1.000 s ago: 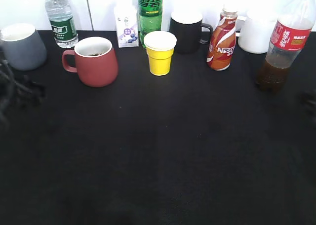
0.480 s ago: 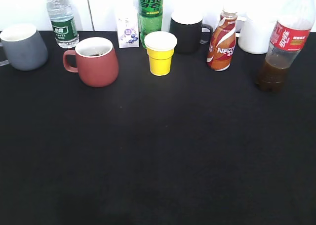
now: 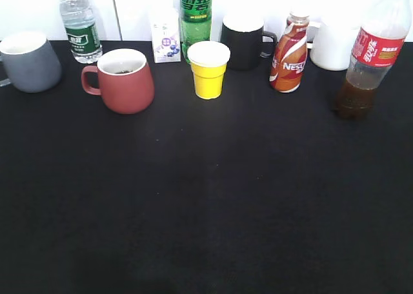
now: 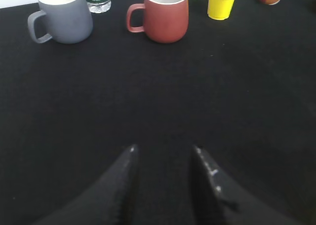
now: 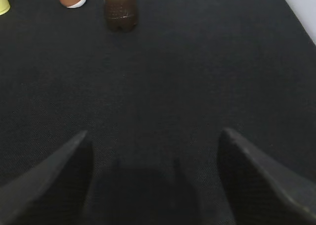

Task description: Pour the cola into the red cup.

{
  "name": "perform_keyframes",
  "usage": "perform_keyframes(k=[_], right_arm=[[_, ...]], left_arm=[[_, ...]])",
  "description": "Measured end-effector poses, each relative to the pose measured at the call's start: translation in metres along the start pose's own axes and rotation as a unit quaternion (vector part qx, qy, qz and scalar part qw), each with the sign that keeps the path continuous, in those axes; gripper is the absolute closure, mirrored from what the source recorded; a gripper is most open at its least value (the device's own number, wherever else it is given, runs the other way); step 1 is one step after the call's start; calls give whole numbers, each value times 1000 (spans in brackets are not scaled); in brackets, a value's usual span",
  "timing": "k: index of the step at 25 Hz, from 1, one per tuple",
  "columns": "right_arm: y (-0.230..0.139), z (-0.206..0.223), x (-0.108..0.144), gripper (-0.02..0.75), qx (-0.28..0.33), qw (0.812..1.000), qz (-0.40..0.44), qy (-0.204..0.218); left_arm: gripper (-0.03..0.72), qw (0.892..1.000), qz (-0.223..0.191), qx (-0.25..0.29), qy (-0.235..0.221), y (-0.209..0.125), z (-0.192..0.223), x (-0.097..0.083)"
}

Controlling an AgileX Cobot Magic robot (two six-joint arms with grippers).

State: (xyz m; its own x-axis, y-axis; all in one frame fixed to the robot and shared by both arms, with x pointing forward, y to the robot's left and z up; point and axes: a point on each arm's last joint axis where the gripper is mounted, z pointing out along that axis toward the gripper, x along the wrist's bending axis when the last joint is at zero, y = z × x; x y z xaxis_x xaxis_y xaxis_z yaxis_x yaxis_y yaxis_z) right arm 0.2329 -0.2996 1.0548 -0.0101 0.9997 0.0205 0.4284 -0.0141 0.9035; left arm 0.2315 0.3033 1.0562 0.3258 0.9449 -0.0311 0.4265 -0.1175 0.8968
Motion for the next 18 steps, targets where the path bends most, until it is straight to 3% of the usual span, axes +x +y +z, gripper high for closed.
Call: perform_keyframes(k=[2, 6, 12, 18], right_arm=[[0, 0, 0, 146, 0, 1000, 0, 0], [0, 0, 0, 147, 0, 1000, 2, 0], [0, 0, 0, 150, 0, 1000, 2, 0], [0, 0, 0, 150, 0, 1000, 2, 0]], left_arm=[[442, 1000, -7, -1, 15, 0, 0, 0], [452, 995, -43, -3, 88, 0, 0, -2], [454, 975, -98, -7, 199, 0, 0, -4], [454, 974, -99, -7, 202, 0, 0, -4]])
